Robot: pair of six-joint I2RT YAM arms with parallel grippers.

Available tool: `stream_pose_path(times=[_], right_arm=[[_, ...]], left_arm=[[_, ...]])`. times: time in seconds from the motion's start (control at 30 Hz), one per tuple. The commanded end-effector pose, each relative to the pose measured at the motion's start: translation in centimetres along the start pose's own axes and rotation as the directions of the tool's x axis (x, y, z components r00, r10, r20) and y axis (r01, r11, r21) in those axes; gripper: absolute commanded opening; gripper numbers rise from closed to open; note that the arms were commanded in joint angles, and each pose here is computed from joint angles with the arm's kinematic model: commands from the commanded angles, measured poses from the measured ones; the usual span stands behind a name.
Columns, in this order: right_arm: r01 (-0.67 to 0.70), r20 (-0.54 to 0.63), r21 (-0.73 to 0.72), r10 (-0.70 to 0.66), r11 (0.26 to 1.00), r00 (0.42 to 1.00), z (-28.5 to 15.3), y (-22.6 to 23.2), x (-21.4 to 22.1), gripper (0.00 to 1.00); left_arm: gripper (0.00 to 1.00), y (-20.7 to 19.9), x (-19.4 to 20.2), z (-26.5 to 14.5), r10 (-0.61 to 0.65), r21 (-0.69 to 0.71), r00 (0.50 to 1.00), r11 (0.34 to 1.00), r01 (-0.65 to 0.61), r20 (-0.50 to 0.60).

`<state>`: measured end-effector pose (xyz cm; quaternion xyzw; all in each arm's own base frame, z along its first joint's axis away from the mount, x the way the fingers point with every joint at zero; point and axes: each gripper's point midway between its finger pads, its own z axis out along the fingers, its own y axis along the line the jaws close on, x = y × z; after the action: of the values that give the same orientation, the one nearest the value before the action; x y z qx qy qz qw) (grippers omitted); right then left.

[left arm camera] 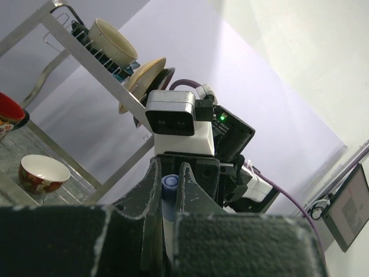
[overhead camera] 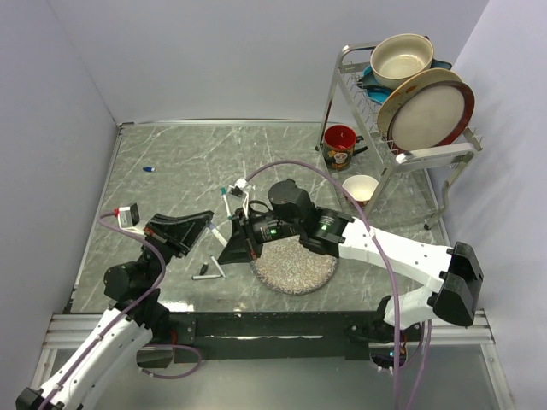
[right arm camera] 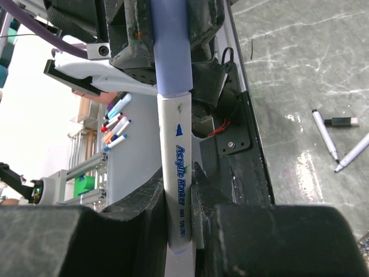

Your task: Insert the pens into the pen caps

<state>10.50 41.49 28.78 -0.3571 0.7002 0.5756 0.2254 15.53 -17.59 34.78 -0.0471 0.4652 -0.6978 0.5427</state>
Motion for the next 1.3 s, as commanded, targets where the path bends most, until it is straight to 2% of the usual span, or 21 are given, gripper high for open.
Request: stream_pose_path(times=[0.0,0.23,0.33,0.5,0.6,0.7,0.93,0.97,1.03,1.1,1.17,1.2,1.27], right_arm=[[0.331,0.605,0.047,-0.291,0.942,0.741,-5.2,6.9,-19.5,0.00],[0.342,0.621,0.073,-0.311,0.937,0.720,-5.8,6.4,-20.7,0.00],[0.338,0.638,0.075,-0.306,0.938,0.707,-6.6,6.1,-21.6,0.00],[0.354,0.657,0.061,-0.304,0.933,0.690,-7.9,6.2,-22.6,0.00],[0.364,0.665,0.030,-0.291,0.931,0.688,-8.8,6.4,-23.0,0.00],[0.392,0.663,-0.048,-0.264,0.919,0.700,-9.1,7.5,-22.3,0.00],[0.390,0.671,-0.055,-0.256,0.919,0.696,-8.6,7.4,-21.7,0.00],[0.385,0.671,-0.057,-0.250,0.921,0.698,-8.6,7.5,-21.6,0.00],[0.372,0.685,-0.047,-0.242,0.927,0.687,-8.8,7.5,-21.7,0.00],[0.363,0.691,-0.040,-0.236,0.931,0.684,-8.5,7.5,-21.8,0.00],[0.345,0.694,-0.035,-0.225,0.938,0.684,-8.4,7.4,-22.0,0.00],[0.340,0.695,-0.030,-0.225,0.940,0.683,-8.4,7.3,-22.0,0.00],[0.320,0.707,0.015,-0.237,0.947,0.666,-9.0,7.0,-22.3,0.00]], left_arm=[[0.01,1.5,11.3,-5.5,-0.164,-0.061,0.824,0.986,0.157,-0.542],[0.01,2.8,12.8,-5.7,-0.173,-0.116,0.791,0.985,0.129,-0.587],[0.01,4.3,14.3,-6.5,-0.181,-0.173,0.742,0.981,0.088,-0.645],[0.01,3.2,14.9,-6.8,-0.180,-0.121,0.719,0.984,0.133,-0.671],[0.01,2.0,14.6,-6.6,-0.157,-0.073,0.719,0.987,0.147,-0.677],[0.01,0.3,14.0,-6.5,-0.136,0.008,0.749,0.983,0.186,-0.649],[0.01,-1.1,13.7,-5.5,-0.194,0.017,0.756,0.965,0.262,-0.626],[0.01,-0.4,14.3,-5.7,-0.200,-0.018,0.744,0.970,0.244,-0.637],[0.01,-0.4,14.1,-5.2,-0.195,-0.018,0.764,0.972,0.234,-0.615],[0.01,-0.7,14.4,-5.0,-0.213,-0.023,0.759,0.967,0.253,-0.615],[0.01,-0.5,15.4,-4.7,-0.186,-0.035,0.742,0.976,0.215,-0.644],[0.01,0.9,16.4,-5.2,-0.207,-0.113,0.713,0.978,0.177,-0.669],[0.01,0.6,16.4,-4.8,-0.152,-0.087,0.727,0.988,0.127,-0.669]])
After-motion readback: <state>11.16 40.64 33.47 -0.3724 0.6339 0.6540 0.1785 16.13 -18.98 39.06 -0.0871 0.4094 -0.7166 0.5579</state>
